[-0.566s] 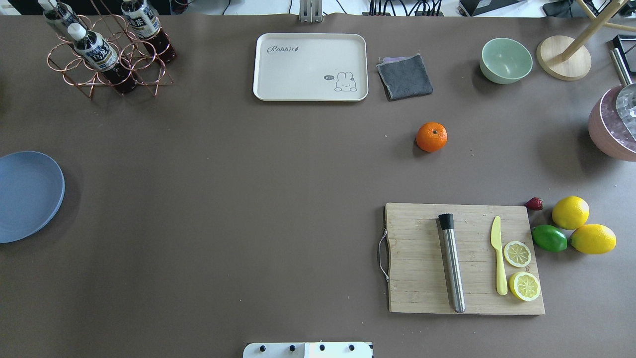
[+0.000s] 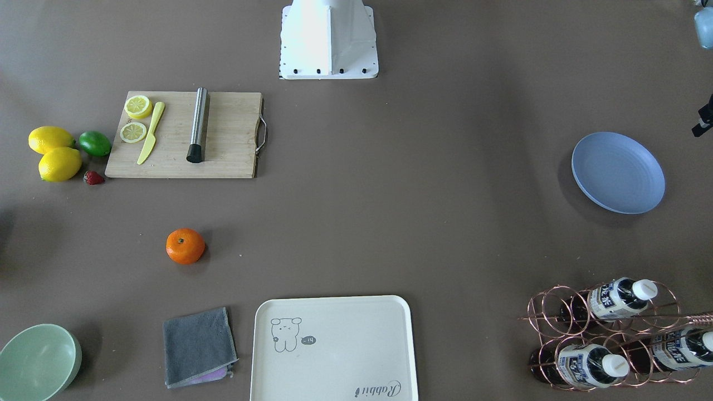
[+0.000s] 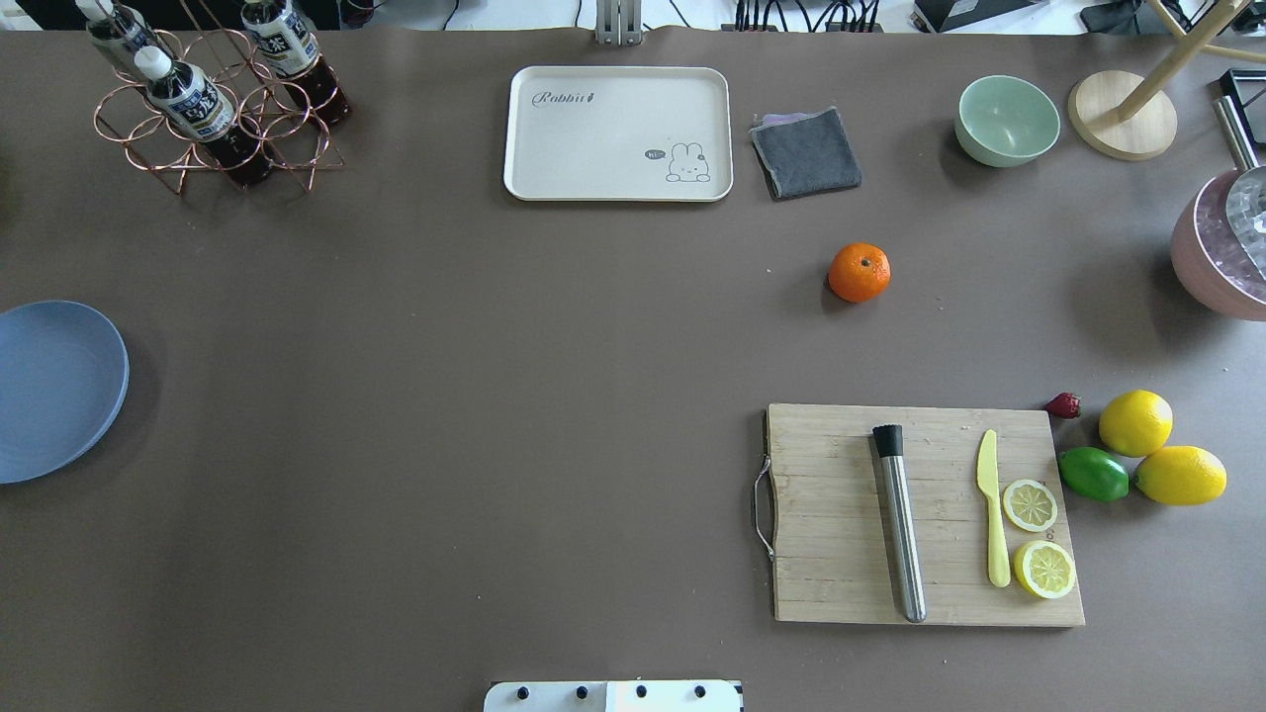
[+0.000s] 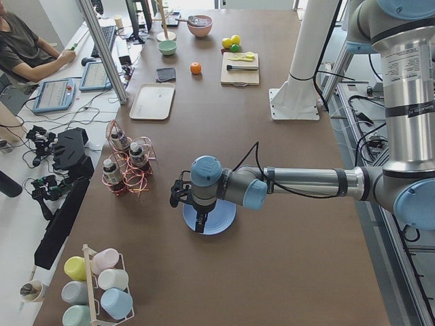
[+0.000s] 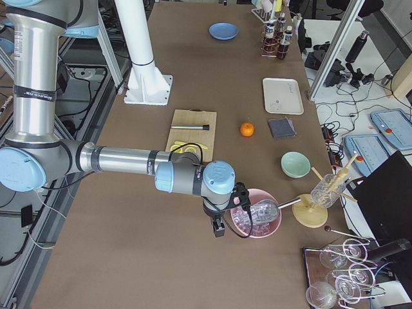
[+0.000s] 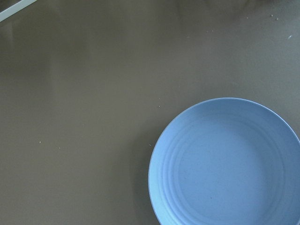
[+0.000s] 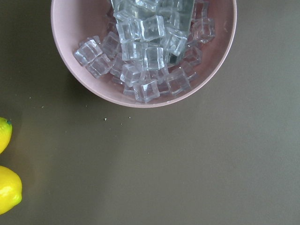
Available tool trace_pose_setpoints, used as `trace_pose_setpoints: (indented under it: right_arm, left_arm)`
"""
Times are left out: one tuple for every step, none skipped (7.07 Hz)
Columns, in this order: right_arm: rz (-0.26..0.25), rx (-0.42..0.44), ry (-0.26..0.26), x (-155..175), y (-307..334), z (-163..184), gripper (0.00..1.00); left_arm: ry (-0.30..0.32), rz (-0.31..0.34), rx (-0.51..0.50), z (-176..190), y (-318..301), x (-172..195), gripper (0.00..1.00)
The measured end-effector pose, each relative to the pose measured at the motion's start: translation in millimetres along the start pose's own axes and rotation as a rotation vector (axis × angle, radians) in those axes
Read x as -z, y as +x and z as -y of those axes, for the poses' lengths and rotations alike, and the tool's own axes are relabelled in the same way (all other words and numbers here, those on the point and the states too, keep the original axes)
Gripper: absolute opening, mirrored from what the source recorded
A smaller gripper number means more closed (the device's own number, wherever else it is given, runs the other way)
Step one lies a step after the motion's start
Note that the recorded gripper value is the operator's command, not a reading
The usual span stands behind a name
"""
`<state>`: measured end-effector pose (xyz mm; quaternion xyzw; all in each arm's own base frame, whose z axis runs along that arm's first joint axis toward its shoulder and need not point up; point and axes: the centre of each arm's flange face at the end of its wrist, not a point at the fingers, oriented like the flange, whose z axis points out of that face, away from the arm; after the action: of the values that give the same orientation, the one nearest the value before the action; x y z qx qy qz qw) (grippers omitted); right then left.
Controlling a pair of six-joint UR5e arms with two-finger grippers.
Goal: Pick orange to plate
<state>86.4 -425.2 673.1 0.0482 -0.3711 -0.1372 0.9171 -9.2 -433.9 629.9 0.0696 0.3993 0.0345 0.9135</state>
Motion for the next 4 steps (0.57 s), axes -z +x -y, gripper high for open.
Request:
trace_pose_setpoints:
  right_arm:
    - [0.001,0.001,-0.005,-2.3,-0.5,-1.1,1.0]
    - [0.001,0.007,-0.009,-4.5,-1.7,0.9,1.0]
    - [0.002,0.01,-0.011,-5.8,-2.6,1.4,1.0]
    - [0.003,0.009,-0.014,-8.1,-1.9,-0.5,1.0]
  left_arm:
    - [0.001,-0.002,-0.003,1.5,0.9,0.4,0.98]
    - [0.006,-0.002,-0.011,4.5,2.9,1.9,0.98]
    - [0.011,-0.001,-0.016,6.8,4.7,3.5,0.98]
    - [0.013,0.0,-0.016,7.1,4.3,4.1,0.98]
